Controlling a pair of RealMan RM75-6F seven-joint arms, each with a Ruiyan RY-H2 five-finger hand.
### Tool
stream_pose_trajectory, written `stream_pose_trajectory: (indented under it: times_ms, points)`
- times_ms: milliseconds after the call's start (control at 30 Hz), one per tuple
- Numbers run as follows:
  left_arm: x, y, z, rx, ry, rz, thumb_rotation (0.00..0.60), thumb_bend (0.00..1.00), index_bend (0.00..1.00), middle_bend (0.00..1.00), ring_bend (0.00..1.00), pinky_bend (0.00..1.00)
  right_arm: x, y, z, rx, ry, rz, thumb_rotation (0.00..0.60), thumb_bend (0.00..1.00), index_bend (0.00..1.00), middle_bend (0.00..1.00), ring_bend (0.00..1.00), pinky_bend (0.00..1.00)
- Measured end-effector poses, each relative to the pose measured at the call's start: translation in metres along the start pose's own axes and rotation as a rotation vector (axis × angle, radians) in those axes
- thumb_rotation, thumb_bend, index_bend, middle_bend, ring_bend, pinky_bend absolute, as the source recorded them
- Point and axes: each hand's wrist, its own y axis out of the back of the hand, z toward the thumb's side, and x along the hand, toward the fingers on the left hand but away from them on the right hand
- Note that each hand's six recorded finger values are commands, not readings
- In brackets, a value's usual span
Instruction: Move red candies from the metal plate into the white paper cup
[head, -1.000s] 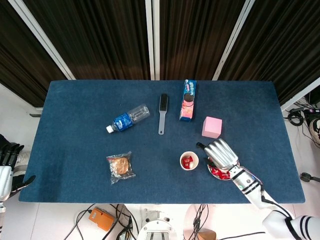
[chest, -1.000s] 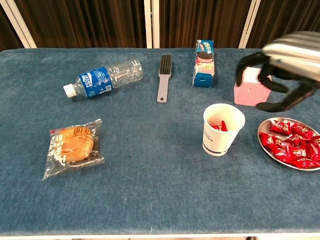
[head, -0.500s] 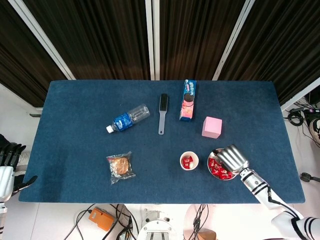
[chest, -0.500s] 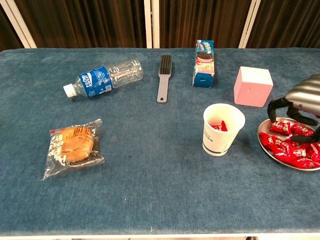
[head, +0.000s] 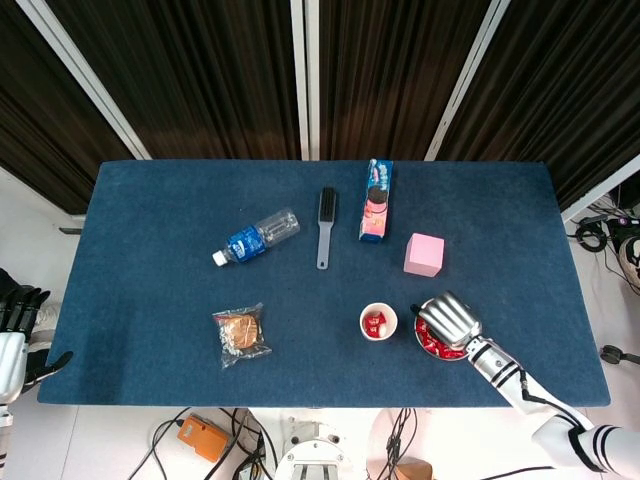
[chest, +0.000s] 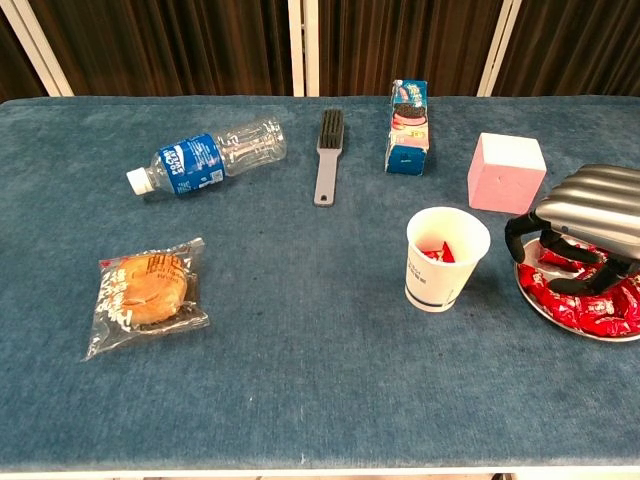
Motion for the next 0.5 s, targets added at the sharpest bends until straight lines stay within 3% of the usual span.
stream_pose_trajectory:
  times_ms: [500]
  points:
    - [0.0005,-0.0013,-0.0002,0.0,0.001,-0.004,0.6,0.0,0.12,0.11,0.0,0.0,-0.0045,-0.0088,-0.0018,-0.001,-0.01,0.031,0.6,0.4,0.56,0.9,1.0,1.0]
